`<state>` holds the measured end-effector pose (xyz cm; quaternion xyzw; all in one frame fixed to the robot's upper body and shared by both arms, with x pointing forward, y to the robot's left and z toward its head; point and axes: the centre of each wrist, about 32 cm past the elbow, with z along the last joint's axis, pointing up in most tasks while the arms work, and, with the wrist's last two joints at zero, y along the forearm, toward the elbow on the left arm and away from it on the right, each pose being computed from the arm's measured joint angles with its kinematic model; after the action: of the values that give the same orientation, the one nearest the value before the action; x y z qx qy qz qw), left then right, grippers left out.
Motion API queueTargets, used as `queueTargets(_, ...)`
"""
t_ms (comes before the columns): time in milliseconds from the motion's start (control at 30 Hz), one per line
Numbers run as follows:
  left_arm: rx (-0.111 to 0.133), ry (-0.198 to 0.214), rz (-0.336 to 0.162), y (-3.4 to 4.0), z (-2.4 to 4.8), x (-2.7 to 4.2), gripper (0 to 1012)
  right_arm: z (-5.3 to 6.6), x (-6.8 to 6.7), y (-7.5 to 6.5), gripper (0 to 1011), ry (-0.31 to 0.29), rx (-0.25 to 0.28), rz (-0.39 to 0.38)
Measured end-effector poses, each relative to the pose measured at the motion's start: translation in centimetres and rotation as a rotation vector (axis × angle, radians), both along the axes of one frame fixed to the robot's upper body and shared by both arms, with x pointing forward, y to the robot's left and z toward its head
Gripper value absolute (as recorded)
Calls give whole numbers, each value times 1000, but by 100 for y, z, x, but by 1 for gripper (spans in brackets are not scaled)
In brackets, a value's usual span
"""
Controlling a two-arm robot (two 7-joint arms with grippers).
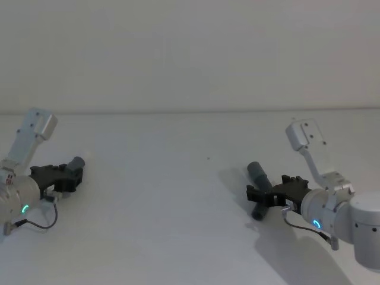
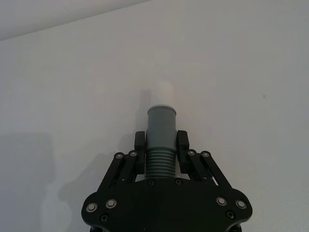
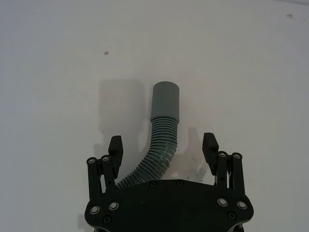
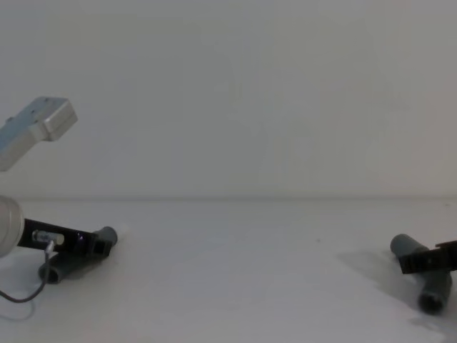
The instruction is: Use both hands to pick up one end of the pipe from the table, align the ends, and insert them.
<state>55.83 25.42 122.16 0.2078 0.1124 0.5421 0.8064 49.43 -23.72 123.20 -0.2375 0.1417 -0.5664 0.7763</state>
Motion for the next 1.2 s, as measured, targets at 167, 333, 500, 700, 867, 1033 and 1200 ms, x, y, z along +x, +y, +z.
queueTargets(167, 0, 0, 0, 0, 0, 0, 348, -1, 5, 13, 1003, 1, -11, 3)
queueTargets(333, 0, 0, 0, 0, 0, 0, 348, -6, 14, 28, 1003, 2, -22, 9)
queueTargets(500, 0, 0, 0, 0, 0, 0, 348, -15, 24, 39, 1003, 5, -30, 15)
queueTargets(700, 0, 0, 0, 0, 0, 0, 348, -29, 34, 46, 1003, 8, -37, 15)
queueTargets(867, 0, 0, 0, 0, 0, 0, 348, -40, 40, 49, 1003, 11, -40, 14)
queueTargets(1033, 0, 0, 0, 0, 0, 0, 348, -49, 43, 51, 946, 13, -43, 14)
queueTargets(1200, 0, 0, 0, 0, 0, 0, 348, -55, 46, 53, 806, 15, -45, 13)
